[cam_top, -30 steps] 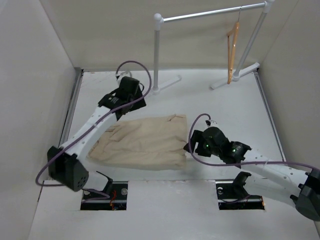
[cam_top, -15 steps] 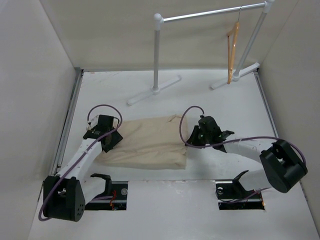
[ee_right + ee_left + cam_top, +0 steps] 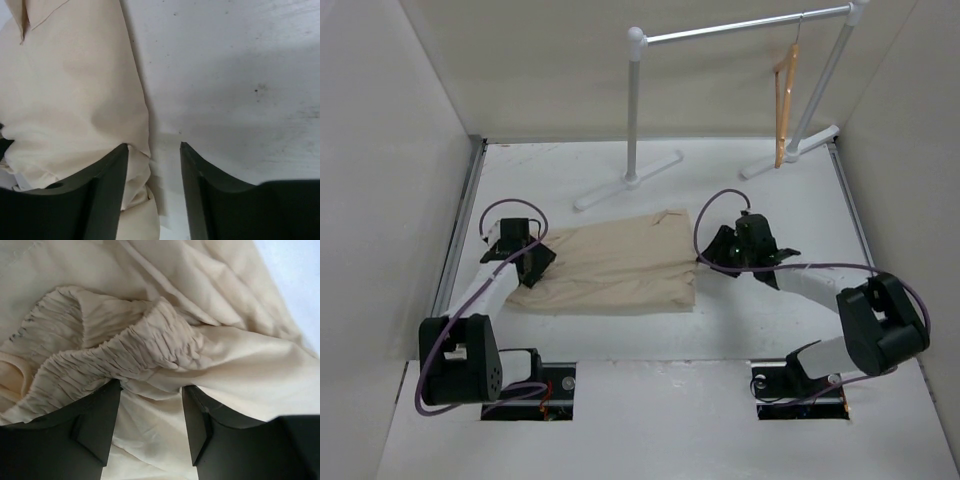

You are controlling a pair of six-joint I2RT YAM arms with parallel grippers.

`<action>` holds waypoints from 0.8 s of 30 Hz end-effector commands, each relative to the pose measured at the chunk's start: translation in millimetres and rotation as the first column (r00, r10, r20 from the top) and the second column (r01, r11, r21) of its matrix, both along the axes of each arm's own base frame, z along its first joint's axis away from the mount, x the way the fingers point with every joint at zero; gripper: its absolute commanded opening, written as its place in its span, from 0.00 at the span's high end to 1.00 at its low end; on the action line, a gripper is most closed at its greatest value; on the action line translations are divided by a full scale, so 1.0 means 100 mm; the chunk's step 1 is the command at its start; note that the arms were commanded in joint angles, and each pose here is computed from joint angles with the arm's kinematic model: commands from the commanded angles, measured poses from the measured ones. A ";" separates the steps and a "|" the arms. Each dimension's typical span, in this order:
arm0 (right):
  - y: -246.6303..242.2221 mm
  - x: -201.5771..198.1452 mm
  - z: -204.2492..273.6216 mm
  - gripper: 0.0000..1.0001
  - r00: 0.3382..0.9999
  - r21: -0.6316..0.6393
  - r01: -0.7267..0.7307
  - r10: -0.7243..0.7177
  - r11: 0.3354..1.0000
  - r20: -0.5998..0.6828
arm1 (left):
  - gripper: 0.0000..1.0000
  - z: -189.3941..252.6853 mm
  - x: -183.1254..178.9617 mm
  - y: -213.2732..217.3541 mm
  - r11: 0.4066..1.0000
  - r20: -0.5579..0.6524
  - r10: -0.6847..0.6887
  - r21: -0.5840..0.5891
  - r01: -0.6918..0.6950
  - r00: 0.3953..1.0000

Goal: Place the trousers on the hanger
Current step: Fold the trousers at the center of the board.

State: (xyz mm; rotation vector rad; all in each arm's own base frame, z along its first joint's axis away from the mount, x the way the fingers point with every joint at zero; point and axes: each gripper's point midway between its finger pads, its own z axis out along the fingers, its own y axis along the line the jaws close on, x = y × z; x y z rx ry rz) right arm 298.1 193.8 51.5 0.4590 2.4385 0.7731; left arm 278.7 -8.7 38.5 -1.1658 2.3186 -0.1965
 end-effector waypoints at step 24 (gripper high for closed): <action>0.79 -0.79 -0.22 0.86 0.983 0.099 -0.182 0.185 0.978 -0.017 | 0.60 -0.08 -0.13 -0.15 0.999 0.068 0.026 -0.023 -0.024 0.997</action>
